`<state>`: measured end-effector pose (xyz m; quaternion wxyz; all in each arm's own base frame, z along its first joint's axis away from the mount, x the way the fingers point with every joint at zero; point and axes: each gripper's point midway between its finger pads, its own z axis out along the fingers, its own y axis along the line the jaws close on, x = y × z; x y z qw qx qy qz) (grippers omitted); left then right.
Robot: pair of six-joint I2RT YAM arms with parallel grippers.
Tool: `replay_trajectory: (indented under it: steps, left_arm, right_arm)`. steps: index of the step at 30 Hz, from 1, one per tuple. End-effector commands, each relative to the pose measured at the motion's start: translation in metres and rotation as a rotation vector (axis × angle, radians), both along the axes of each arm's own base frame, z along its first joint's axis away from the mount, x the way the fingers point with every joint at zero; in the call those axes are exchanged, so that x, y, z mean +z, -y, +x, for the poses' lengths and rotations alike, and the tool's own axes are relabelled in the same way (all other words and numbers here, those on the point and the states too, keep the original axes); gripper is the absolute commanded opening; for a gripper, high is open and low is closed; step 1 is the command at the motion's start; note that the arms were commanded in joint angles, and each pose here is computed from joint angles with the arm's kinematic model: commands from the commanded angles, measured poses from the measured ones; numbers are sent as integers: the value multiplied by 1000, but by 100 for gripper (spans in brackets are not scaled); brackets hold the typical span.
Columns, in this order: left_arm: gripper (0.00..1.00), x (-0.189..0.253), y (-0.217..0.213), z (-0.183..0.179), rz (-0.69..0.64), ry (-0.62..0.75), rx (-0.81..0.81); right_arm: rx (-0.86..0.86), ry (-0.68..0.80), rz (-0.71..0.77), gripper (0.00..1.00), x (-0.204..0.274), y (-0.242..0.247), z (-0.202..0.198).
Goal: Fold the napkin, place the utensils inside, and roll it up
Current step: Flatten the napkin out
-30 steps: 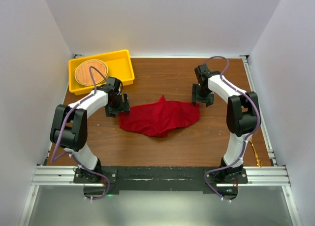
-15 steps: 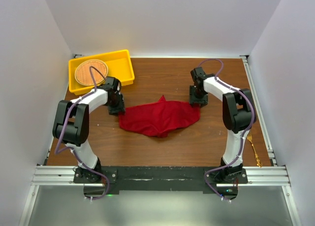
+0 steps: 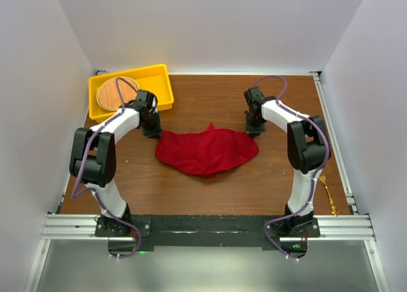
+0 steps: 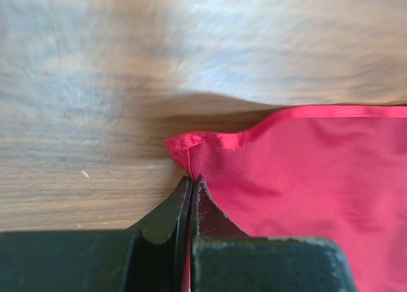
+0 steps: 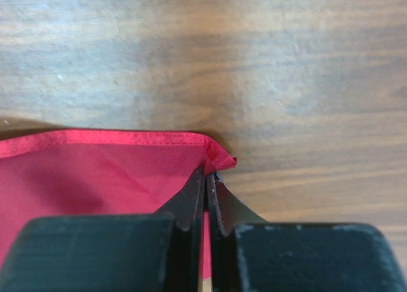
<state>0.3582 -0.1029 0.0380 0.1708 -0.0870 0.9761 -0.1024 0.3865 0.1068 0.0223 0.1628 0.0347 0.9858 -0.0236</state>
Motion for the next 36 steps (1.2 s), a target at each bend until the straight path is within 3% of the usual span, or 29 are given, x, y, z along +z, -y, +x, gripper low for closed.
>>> replay_trajectory:
  steps: [1,11,18,21,30,33,36]
  left_arm:
    - [0,79,11,26,-83,181,27]
    - [0,287,17,29,-218,681,8]
    - [0,411,24,-21,-340,994,-93]
    - [0,447,20,-50,-368,1124,-108]
    - [0,489,1,-134,-397,1372,-105]
    - [0,489,-11,-143,-386,1415,-47]
    - [0,465,-20,-127,-390,1363,63]
  right_arm:
    - [-20,124,26,0,70,0,13]
    - [69,544,172,0,262,0,-13]
    - [237,827,351,0,376,-9,-91]
    - [281,884,393,0,392,-10,-118]
    - [304,1204,501,0,470,11,-205]
    - [203,1232,456,0,472,31,-209]
    - [62,1203,365,0,451,52,-191]
